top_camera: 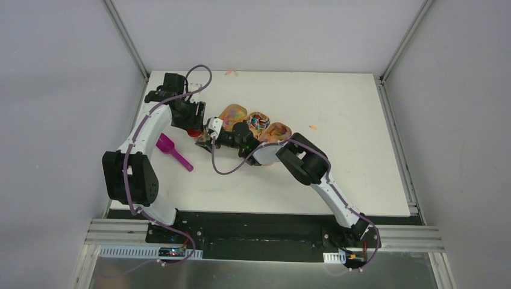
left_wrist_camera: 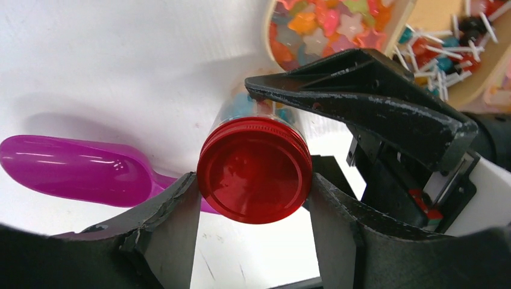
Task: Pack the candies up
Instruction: Screw the bottle lid onto the packing bottle.
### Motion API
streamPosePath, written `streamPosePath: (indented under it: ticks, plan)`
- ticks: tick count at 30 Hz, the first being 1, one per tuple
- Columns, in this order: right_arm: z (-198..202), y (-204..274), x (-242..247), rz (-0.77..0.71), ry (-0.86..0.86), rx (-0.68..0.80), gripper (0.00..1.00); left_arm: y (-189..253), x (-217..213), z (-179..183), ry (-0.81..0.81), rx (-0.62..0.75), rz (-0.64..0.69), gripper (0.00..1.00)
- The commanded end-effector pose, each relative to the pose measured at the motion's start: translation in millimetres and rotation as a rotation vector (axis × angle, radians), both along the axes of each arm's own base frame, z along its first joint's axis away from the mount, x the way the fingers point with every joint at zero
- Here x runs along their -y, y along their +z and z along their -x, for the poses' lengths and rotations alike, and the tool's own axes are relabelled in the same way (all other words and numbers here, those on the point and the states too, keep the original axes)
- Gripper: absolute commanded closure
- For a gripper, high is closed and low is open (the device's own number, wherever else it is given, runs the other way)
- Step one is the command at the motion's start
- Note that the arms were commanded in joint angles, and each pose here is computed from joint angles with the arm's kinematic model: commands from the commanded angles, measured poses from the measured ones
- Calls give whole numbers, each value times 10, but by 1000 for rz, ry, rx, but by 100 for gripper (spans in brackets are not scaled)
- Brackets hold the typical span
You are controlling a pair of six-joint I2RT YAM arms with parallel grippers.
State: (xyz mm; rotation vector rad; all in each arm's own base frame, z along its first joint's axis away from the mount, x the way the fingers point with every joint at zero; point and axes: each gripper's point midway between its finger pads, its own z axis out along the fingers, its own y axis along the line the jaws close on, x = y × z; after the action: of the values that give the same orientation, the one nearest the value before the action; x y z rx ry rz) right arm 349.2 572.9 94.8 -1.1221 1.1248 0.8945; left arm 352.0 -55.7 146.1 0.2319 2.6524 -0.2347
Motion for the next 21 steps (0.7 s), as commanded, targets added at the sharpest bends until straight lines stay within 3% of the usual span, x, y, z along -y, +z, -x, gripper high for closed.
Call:
streamPosePath:
  ticks: [1,12,21]
  plan:
    - [258,1424,137,-219,88,288,65,257,316,186,-147,41,99,60]
    - [573,1785,534,-232,188,307,69,454,819,381,-416,91,223,69]
    - [695,1988,857,-263,220,240,70,593,1011,569,-707,214,176,66]
